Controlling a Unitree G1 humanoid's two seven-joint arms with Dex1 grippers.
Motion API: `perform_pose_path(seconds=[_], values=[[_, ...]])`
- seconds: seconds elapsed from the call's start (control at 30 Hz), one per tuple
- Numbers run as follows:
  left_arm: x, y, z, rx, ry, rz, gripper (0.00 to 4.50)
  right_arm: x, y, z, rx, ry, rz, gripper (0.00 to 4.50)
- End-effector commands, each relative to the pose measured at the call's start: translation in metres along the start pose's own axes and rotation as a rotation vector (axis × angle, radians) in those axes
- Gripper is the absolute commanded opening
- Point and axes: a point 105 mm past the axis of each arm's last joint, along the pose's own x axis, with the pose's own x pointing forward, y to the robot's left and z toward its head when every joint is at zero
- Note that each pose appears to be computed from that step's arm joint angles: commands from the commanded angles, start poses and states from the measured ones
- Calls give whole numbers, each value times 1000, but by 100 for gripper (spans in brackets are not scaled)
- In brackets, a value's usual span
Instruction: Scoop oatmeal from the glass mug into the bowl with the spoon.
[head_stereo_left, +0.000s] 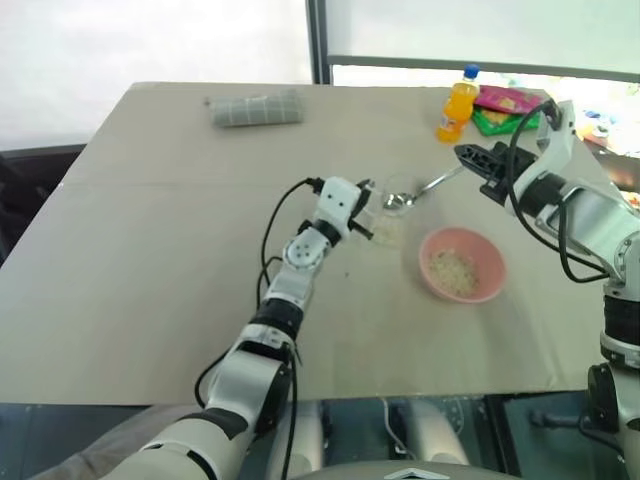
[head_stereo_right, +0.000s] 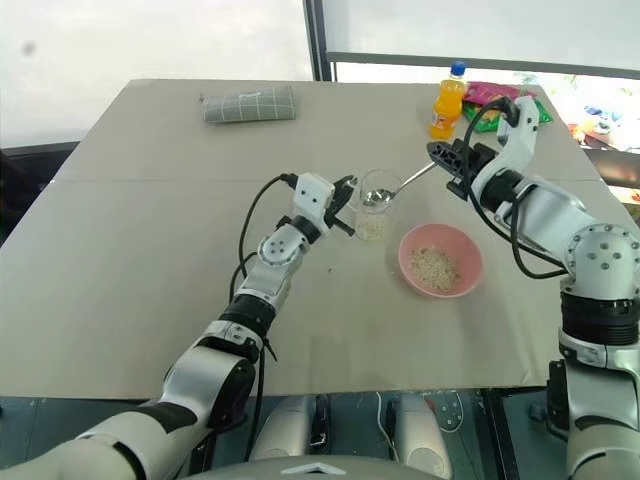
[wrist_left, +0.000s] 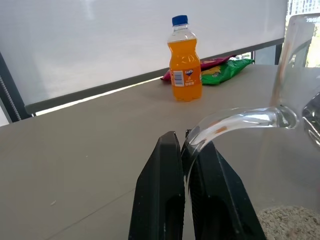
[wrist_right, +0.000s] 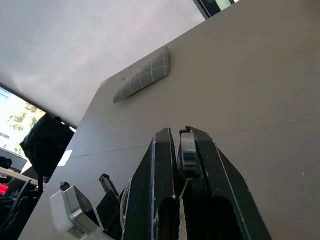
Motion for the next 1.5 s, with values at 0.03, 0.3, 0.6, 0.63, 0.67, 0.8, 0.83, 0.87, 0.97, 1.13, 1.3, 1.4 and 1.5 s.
perform_pose_path(seconds=[0.03,0.3,0.6,0.63,0.67,0.8,0.83,0.87,0.97,1.13,1.3,1.4,1.5], values=[[-7,6,-9,11,37,25,4,-6,0,17,-23,-48,-3,0],[-8,5,-11,5,45,31,4,-8,0,9,-50,-25,-11,0],[-9,7,-13,-4,54,41,4,4,17,-3,-171,15,48,0],[-10,7,-12,-4,54,45,2,4,18,-2,-181,14,57,36],[-10,8,-12,-4,53,49,0,4,20,-1,-193,13,63,74],[-12,10,-12,-16,50,64,0,7,20,11,-227,-40,45,251],[-12,10,-13,-21,51,66,0,6,20,14,-219,-52,47,302],[-12,10,-13,-31,51,63,0,6,19,17,-216,-72,43,353],[-13,9,-13,-42,50,63,0,5,17,25,-212,-108,35,353],[-13,12,-14,-41,51,83,144,2,11,25,-220,-109,20,358],[-14,16,-14,-16,55,104,263,2,7,25,-230,-107,9,358],[-17,20,-11,-1,42,114,263,2,6,26,-233,-110,7,358],[-20,25,-1,24,5,124,263,-2,4,28,-245,-114,-1,358]])
